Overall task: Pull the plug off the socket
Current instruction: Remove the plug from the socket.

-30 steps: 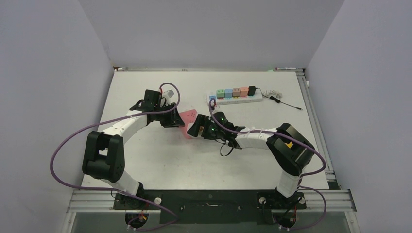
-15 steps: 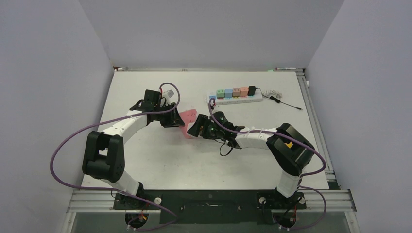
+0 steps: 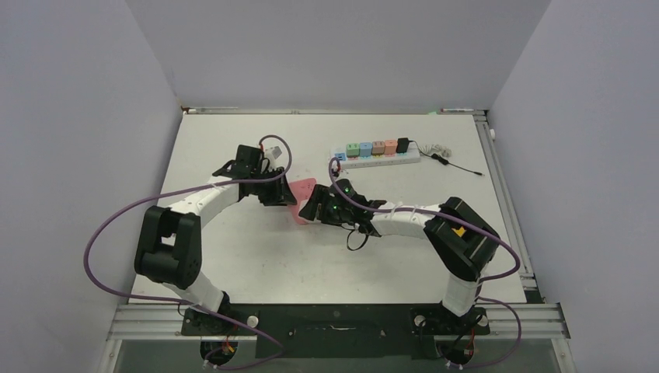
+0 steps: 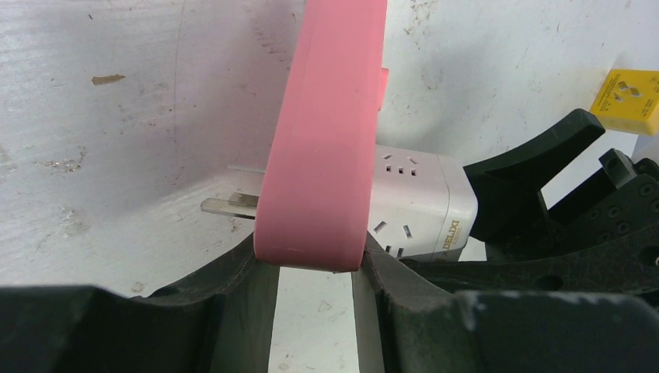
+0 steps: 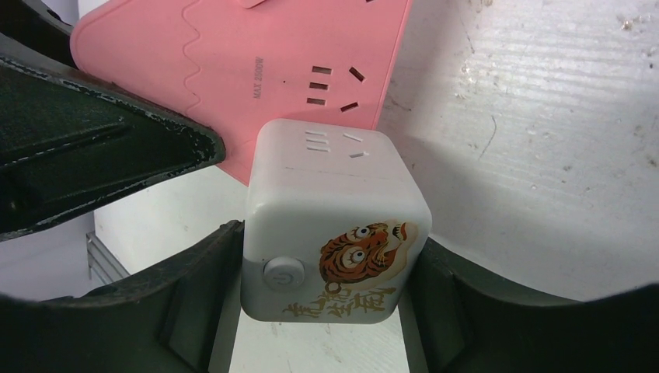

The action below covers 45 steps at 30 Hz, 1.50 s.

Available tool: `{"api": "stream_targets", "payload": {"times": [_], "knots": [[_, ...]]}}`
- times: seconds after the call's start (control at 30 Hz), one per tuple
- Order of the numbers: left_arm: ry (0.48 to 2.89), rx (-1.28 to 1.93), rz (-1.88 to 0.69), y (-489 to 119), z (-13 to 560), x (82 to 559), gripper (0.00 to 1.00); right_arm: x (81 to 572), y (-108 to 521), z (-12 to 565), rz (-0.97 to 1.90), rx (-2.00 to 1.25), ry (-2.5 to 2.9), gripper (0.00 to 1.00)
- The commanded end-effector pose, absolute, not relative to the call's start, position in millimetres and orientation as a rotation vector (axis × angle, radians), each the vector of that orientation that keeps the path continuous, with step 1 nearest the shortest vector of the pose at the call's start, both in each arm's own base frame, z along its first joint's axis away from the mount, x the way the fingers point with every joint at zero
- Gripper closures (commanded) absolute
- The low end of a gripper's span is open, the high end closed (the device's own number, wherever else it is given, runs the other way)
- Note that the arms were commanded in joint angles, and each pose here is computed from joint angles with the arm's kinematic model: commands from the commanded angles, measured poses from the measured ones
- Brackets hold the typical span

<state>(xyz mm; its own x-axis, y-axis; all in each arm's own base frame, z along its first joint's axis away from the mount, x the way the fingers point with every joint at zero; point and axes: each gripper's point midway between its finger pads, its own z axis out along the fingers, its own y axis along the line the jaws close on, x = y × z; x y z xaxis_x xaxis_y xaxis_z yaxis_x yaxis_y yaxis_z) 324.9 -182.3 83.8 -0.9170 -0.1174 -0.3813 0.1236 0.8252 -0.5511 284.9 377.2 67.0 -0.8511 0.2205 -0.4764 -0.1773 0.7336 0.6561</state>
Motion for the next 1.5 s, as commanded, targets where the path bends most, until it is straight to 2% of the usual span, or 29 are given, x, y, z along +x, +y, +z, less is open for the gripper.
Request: {"api": "stream_targets", "payload": {"times": [0.0, 0.4, 1.03, 1.47], "knots": [[2.565, 0.03, -0.787, -184.9, 91.3, 339.9, 1.0, 293.8, 385.3, 80.3, 0.891, 0.083, 2.329, 0.95], [2.585, 0.029, -0.764, -182.8, 87.7, 340.5, 1.0, 292.3, 386.0, 89.7, 0.817, 0.057, 2.289, 0.95], [2.49, 0.099, -0.897, -190.5, 115.8, 341.0, 1.0, 287.3, 367.7, 140.6, 1.209, -0.155, 2.057, 0.95], [2.463, 0.108, -0.909, -190.7, 122.1, 340.5, 1.0, 283.3, 357.2, 150.5, 1.243, -0.226, 2.03, 0.95]]}}
